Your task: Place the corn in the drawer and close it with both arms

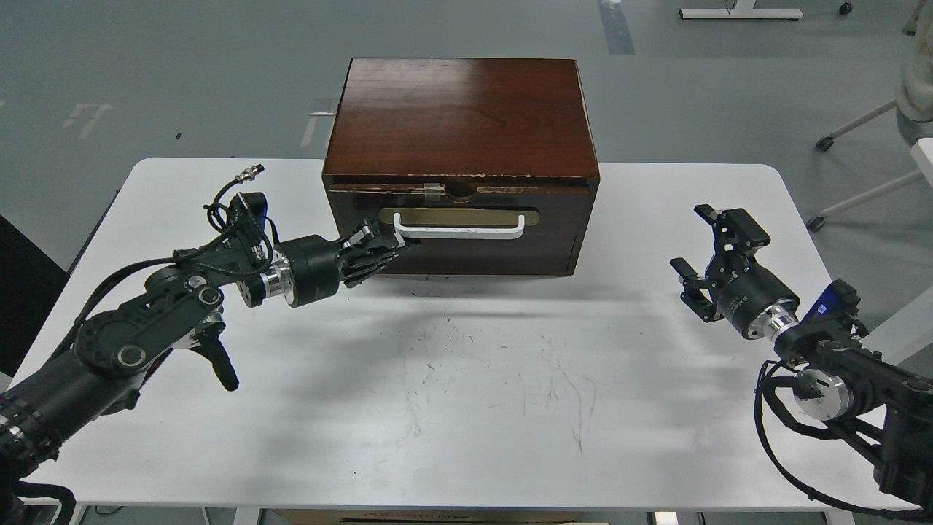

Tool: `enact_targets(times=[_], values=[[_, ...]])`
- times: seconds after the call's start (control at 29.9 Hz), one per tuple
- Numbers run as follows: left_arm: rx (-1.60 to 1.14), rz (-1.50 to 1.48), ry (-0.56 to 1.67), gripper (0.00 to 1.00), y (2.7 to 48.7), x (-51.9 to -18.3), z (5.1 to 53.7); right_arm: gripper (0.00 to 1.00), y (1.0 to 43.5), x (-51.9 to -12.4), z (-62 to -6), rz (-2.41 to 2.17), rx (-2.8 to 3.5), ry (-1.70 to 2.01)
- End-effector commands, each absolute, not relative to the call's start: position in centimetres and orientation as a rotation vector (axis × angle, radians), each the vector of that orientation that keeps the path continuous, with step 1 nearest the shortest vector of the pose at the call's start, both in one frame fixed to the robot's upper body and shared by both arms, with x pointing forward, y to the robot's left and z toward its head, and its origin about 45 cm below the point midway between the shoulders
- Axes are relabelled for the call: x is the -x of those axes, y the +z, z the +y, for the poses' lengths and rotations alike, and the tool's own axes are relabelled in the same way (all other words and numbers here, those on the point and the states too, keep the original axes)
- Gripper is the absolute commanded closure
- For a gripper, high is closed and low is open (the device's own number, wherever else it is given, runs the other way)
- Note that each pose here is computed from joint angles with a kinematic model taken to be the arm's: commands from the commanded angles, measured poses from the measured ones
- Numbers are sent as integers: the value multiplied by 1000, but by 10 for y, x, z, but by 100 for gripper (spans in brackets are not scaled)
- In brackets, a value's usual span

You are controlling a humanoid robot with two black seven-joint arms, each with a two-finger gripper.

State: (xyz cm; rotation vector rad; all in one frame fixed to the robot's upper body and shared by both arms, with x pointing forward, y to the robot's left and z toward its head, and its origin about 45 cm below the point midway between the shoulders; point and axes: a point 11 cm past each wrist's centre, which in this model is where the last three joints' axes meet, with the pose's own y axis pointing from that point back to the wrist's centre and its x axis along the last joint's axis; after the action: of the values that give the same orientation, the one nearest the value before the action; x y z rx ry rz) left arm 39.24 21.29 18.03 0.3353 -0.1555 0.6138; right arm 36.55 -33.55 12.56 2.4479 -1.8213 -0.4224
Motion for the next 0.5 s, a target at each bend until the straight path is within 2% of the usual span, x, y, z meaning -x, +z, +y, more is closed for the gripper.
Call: enact_targets(times=[0.0, 0.47], values=[[-338, -153, 613, 100, 179, -392, 214, 0, 126, -366, -335, -1821, -2448, -422], [-343, -143, 621, 100, 175, -392, 218, 0, 126, -366, -336, -1823, -2448, -422]])
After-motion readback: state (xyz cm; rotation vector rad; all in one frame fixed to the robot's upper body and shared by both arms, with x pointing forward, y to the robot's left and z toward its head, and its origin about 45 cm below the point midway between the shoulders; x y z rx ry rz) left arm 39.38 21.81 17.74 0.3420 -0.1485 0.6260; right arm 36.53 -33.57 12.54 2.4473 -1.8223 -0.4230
